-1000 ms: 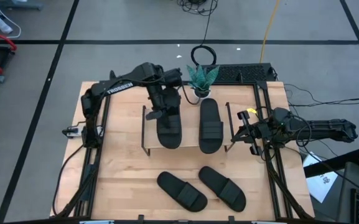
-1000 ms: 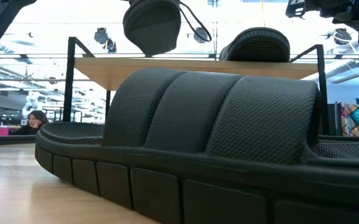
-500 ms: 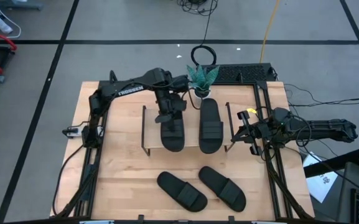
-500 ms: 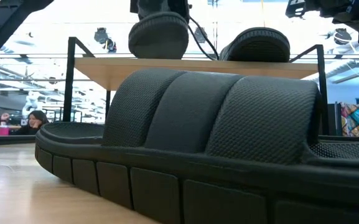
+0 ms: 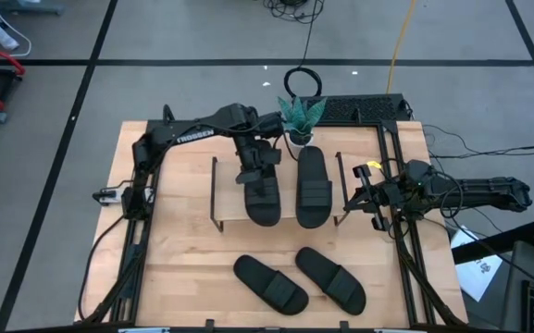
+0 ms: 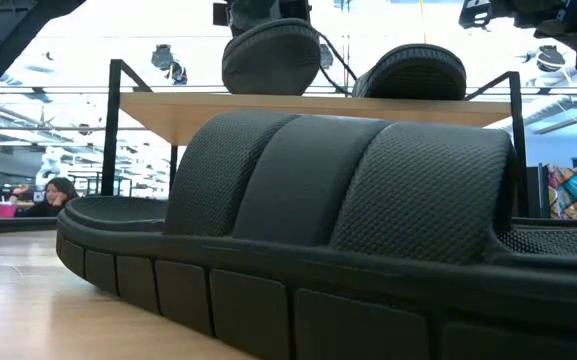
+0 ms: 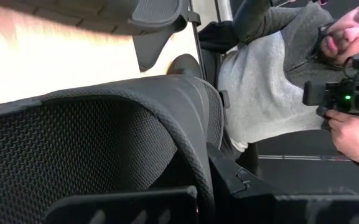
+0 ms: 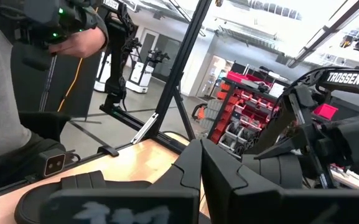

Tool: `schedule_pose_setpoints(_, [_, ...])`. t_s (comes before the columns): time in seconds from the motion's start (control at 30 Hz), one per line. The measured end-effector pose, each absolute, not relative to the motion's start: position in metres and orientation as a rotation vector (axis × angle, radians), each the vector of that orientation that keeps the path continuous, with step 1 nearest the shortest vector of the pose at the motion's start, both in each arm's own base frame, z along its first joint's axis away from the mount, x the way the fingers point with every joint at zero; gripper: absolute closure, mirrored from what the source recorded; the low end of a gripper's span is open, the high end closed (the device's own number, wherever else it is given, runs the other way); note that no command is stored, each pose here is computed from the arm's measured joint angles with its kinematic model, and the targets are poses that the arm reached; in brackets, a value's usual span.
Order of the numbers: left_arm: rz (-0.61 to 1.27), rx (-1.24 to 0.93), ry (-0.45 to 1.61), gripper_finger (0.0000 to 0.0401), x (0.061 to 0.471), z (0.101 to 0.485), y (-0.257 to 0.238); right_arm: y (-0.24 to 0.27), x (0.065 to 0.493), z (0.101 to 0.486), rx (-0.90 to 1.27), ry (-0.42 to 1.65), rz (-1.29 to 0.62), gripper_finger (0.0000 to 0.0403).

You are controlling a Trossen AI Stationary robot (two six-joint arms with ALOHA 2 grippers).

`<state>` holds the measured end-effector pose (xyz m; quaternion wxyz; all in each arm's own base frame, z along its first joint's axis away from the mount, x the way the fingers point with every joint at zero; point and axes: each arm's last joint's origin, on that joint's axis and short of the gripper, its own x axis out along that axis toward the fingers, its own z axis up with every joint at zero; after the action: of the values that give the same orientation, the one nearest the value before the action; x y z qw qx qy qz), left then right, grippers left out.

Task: Pick and place slides into the shelf
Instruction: Put the black slide on the shelf

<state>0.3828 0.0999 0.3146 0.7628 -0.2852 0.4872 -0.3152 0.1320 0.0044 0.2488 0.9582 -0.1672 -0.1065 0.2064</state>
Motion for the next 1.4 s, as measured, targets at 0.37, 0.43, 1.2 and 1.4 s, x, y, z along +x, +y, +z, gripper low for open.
schedule_pose_setpoints(0.37, [-0.664,-0.649,1.127,0.0401,0.379,0.294,0.103,0.004,0.132,0.250,-0.341,-0.227,0.417,0.0403])
schedule_pose_setpoints(0.43, [-0.672,-0.653,1.134,0.0401,0.378,0.289,0.103,0.004,0.132,0.250,-0.342,-0.231,0.417,0.0403])
schedule_pose_setpoints(1.2, [-0.628,-0.554,1.142,0.0352,0.379,0.276,0.109,0.005,0.132,0.250,-0.320,-0.227,0.423,0.0403])
schedule_pose_setpoints(1.4, [-0.624,-0.569,1.145,0.0281,0.379,0.276,0.109,0.005,0.131,0.251,-0.322,-0.233,0.422,0.0403])
